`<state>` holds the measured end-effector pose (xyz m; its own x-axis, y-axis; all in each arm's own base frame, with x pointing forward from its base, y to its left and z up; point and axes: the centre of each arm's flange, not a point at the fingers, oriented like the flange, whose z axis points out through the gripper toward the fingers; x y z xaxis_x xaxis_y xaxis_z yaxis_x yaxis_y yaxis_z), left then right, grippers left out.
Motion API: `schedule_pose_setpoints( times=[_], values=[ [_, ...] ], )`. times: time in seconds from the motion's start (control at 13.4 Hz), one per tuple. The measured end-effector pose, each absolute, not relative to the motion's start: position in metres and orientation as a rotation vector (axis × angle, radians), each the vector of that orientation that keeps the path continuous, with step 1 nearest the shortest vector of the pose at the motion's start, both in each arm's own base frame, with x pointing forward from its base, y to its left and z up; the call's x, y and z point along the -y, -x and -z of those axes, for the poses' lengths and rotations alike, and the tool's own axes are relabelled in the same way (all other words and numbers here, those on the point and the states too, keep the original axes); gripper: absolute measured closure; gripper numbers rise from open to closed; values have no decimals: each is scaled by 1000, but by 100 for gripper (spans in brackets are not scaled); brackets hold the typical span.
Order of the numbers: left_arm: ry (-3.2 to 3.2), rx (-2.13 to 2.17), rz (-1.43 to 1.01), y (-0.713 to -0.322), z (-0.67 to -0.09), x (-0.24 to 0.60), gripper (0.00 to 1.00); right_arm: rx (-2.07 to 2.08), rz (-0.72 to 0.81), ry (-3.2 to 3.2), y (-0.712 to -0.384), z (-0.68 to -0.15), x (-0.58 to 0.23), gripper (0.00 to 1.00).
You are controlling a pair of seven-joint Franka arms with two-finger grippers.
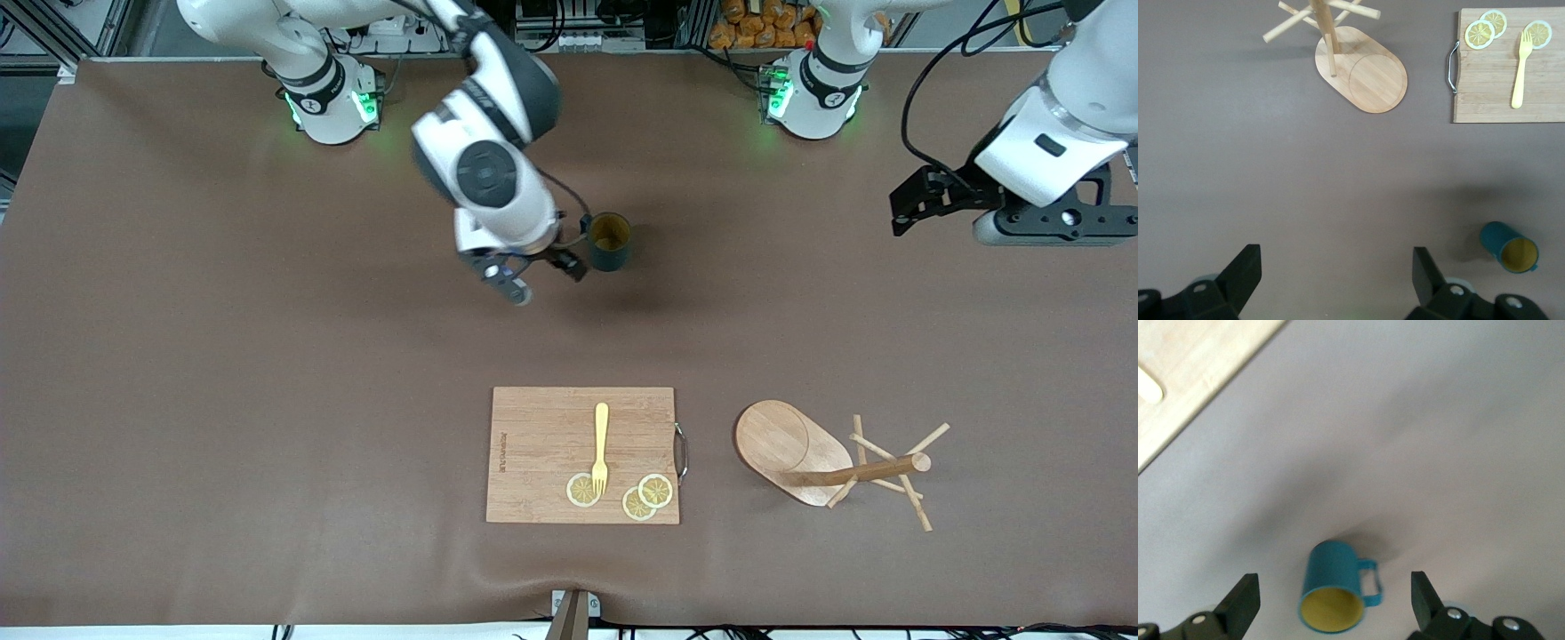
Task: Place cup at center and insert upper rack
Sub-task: 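Open the right gripper and withdraw while the left gripper reaches the mug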
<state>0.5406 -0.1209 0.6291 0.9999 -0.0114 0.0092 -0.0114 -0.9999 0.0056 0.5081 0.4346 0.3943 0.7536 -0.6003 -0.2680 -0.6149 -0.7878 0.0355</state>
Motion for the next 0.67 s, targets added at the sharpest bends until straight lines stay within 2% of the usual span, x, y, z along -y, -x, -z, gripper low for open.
schedule_pose_setpoints(
  times=[0.37, 0.67],
  values=[
    [-3127, -140, -2, -533, -618, 179, 0, -702, -433, 2918, -561, -460, -290, 0],
    [-3125, -270, -21, -524, -603, 239, 0, -427, -281, 3000, -563, -502, -201, 0]
  ],
)
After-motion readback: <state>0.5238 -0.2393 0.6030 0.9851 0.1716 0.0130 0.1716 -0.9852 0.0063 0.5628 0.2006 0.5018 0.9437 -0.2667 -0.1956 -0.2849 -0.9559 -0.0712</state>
